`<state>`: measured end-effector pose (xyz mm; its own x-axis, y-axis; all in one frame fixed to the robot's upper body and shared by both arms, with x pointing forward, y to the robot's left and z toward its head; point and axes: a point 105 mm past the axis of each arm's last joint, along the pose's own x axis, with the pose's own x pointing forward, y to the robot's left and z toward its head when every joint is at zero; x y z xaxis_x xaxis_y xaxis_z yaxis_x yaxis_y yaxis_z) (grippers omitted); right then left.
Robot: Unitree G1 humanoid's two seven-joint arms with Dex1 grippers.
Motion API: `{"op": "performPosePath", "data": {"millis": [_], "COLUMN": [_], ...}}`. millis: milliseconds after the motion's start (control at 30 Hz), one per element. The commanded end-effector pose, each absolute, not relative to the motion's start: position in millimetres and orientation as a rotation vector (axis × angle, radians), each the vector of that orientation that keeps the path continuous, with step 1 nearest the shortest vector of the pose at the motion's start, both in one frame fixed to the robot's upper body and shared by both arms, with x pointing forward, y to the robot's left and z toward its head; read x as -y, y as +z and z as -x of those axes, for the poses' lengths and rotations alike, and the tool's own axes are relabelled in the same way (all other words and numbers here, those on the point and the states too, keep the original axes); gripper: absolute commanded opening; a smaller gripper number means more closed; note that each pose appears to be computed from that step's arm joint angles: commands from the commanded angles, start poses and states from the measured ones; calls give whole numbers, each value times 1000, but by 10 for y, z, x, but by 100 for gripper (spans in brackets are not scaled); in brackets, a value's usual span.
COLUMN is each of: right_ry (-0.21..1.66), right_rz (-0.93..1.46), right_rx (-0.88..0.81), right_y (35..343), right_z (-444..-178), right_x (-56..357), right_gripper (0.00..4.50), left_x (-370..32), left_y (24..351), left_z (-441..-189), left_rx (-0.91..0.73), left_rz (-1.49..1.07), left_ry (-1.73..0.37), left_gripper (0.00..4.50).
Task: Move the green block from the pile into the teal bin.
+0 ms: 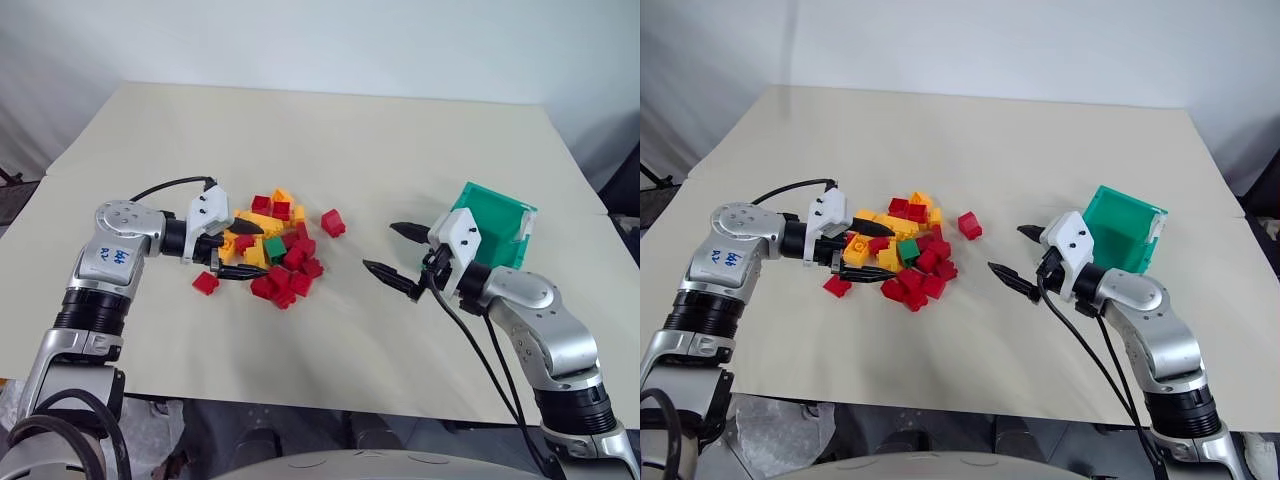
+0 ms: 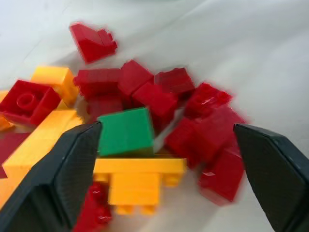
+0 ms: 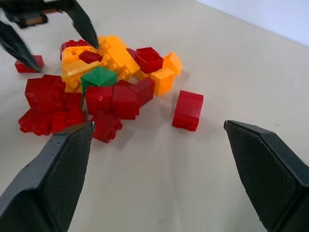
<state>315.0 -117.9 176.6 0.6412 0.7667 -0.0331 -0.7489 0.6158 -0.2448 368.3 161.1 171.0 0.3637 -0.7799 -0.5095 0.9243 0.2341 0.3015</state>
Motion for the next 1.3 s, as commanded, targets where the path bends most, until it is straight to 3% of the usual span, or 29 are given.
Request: {"op": "performPosePath", "data": {"millis": [33, 233, 633, 867, 1133, 1300], "right_ry": [869, 840, 795, 792, 771, 771], "right_rz": [249, 243, 237, 236, 254, 263], "right_rx": [128, 130, 125, 129, 123, 121], "right_y": [1835, 1804, 1772, 1781, 1806, 1816], "right_z": [-3106, -3069, -3023, -3051, -3071, -3098], "right_x": [1142, 1158, 1199, 1190, 1298, 1309], "right_gripper": [450, 450, 450, 450, 450, 450], "left_x": [-1642, -1556, -1529, -1452, -1529, -1576], "left_y": [1629, 1578, 1417, 1505, 1674, 1518], "left_z": [-3814, -3967, -3828, -3968, -3885, -3844], "left_rx": [-370, -458, -562, -429, -404, -479], "left_rz": [-689, -767, -773, -808, -638, -629], "left_ry": [-1110, -1089, -1188, -1095, -1121, -1118], "left_gripper": [445, 445, 445, 445, 445, 325]}}
